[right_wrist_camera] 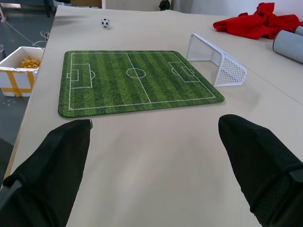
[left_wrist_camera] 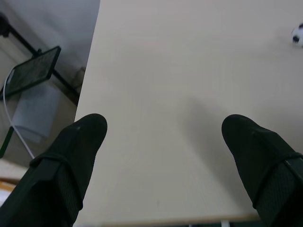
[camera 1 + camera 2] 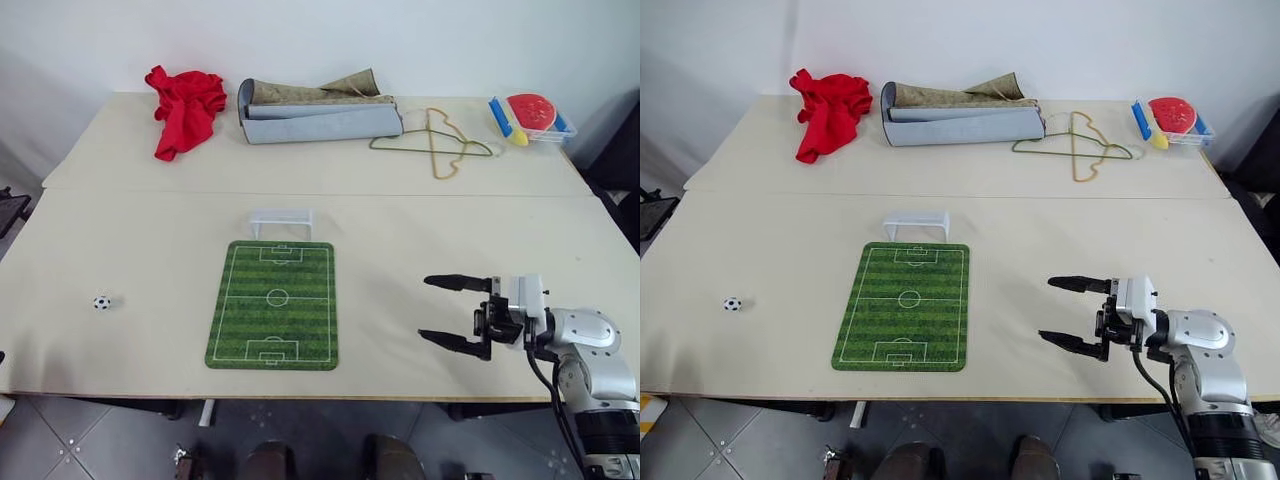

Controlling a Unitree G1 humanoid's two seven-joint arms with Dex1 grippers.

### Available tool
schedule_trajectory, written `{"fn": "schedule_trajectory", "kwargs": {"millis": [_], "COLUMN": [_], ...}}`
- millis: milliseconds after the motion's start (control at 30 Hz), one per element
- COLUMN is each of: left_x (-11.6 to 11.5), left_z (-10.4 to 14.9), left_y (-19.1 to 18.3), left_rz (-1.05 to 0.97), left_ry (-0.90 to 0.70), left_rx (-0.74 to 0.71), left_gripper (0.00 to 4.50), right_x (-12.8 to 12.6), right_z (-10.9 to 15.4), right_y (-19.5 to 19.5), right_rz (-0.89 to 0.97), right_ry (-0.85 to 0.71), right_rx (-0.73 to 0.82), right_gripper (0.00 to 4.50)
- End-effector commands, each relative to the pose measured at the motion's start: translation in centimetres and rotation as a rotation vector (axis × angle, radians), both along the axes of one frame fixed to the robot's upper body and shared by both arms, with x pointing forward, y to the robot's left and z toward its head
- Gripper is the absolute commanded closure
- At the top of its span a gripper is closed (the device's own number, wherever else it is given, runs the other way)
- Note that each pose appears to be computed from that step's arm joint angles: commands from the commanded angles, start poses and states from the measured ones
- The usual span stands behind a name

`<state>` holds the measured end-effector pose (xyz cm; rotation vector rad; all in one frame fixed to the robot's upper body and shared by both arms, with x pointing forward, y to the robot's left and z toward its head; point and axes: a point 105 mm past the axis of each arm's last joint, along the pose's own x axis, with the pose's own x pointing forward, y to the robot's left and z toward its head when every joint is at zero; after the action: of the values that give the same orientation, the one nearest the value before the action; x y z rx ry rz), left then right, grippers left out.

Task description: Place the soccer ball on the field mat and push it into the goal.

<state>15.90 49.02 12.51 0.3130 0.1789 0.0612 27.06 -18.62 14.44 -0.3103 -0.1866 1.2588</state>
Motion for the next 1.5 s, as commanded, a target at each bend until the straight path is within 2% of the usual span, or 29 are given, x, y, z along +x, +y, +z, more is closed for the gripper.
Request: {"fn": "schedule_trajectory", "kwargs": {"millis": [33, 100, 333, 400, 533, 900, 1167, 1267, 1500], "left_x": [0.4, 0.6, -0.4, -0.5, 0.9, 6.7, 9.0, 9.3, 10.0], "left_z": [1.0, 1.1, 0.2, -0.7, -1.2, -1.2, -1.7, -1.5, -2.2], "left_y": [0.1, -0.3, -2.2, -2.8, -3.9, -7.9, -9.5, -9.4, -9.5], "left_rz": [-0.014, -0.036, -0.192, -0.233, -0.273, -0.398, -0.408, -0.394, -0.387], "left_ry": [0.002, -0.029, -0.014, 0.023, 0.01, 0.011, 0.029, 0.019, 0.078], "left_rx": [0.014, -0.018, -0.146, -0.204, -0.22, -0.268, -0.296, -0.3, -0.288], "left_gripper": [0.01, 0.01, 0.01, 0.01, 0.01, 0.01, 0.01, 0.62, 2.86], "right_x": [-0.6, -0.7, -1.7, -2.3, -3.8, -3.4, -3.8, -4.0, -4.1], "right_z": [0.2, 0.6, 4.6, 5.3, 4.9, 4.0, 3.6, 3.6, 3.4], "right_y": [1.2, 2.3, 6.8, 7.7, 9.5, 8.8, 8.8, 8.5, 7.8], "right_rz": [0.059, 0.083, 0.256, 0.333, 0.515, 0.439, 0.38, 0.343, 0.274], "right_ry": [0.003, 0.005, -0.002, -0.042, -0.129, -0.097, -0.09, -0.091, -0.093], "right_rx": [0.002, 0.05, 0.359, 0.401, 0.325, 0.29, 0.297, 0.301, 0.289], "right_gripper": [0.0, 0.0, 0.0, 0.0, 0.0, 0.0, 0.0, 0.0, 0.0]}}
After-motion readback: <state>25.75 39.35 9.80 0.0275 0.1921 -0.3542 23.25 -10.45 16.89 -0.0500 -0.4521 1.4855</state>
